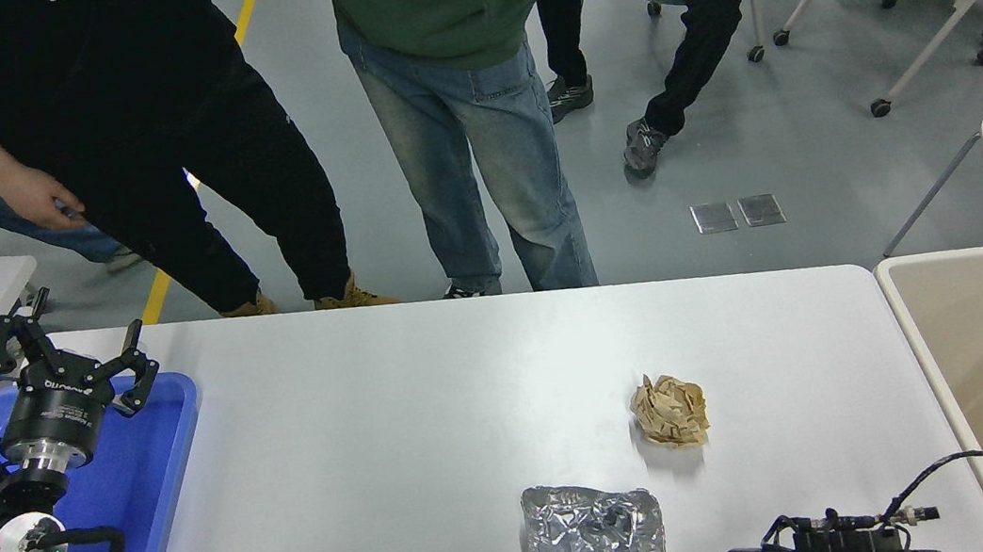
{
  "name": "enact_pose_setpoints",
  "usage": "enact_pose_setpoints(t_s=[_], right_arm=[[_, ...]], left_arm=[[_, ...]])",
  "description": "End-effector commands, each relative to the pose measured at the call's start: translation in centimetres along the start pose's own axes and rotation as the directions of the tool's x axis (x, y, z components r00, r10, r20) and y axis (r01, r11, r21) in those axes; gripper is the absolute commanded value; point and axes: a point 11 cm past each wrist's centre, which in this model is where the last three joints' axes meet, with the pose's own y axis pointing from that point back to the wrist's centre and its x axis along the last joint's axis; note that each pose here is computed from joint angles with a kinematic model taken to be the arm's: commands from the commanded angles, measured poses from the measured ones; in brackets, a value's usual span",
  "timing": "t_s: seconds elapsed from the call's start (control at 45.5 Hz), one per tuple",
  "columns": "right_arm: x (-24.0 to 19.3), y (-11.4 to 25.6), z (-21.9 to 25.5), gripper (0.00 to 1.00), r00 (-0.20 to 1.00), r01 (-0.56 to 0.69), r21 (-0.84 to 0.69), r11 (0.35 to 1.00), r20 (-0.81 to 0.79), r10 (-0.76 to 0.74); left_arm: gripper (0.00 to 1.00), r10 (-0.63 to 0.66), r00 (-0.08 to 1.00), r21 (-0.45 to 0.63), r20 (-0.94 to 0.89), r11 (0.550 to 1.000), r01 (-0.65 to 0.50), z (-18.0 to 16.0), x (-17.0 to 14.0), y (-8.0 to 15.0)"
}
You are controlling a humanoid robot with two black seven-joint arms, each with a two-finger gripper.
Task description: Clean the table surface
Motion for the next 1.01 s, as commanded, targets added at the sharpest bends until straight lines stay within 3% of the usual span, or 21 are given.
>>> enact_pose_setpoints(t_s=[0.0,0.066,0.176,0.242,0.396,0.989], right_arm=[[0.2,-0.5,0.1,0.8,0.999,-0.001,-0.024,1.0,-0.032,0.0],[0.4,-0.4,0.3,0.76,0.999,-0.004,-0.041,0.999,-0.037,0.002],[0.5,-0.4,0.5,0.61,0.999,-0.004,-0.06,0.998,-0.048,0.001],[0.5,-0.3,0.8,0.47,0.998,-0.004,-0.08,0.997,-0.064,-0.001],[1.6,0.2,1.6,0.0,0.997,-0.022,-0.155,0.988,-0.08,0.009],[2.0,3.4,2.0,0.0,0.999,-0.01,-0.17,0.985,-0.048,0.002]], left_arm=[[1.0,0.0,1.0,0.0,0.001,1.0,0.0,0.0,0.0,0.0],[1.0,0.0,1.0,0.001,0.0,1.0,0.0,0.0,0.0,0.0],[1.0,0.0,1.0,0.001,0.0,1.0,0.0,0.0,0.0,0.0],[1.0,-0.001,1.0,-0.001,-0.001,1.0,0.001,0.0,0.0,0.0],[1.0,-0.001,1.0,-0.001,-0.001,1.0,0.001,0.0,0.0,0.0],[1.0,-0.002,1.0,-0.002,-0.001,1.0,0.002,0.0,-0.1,-0.1]])
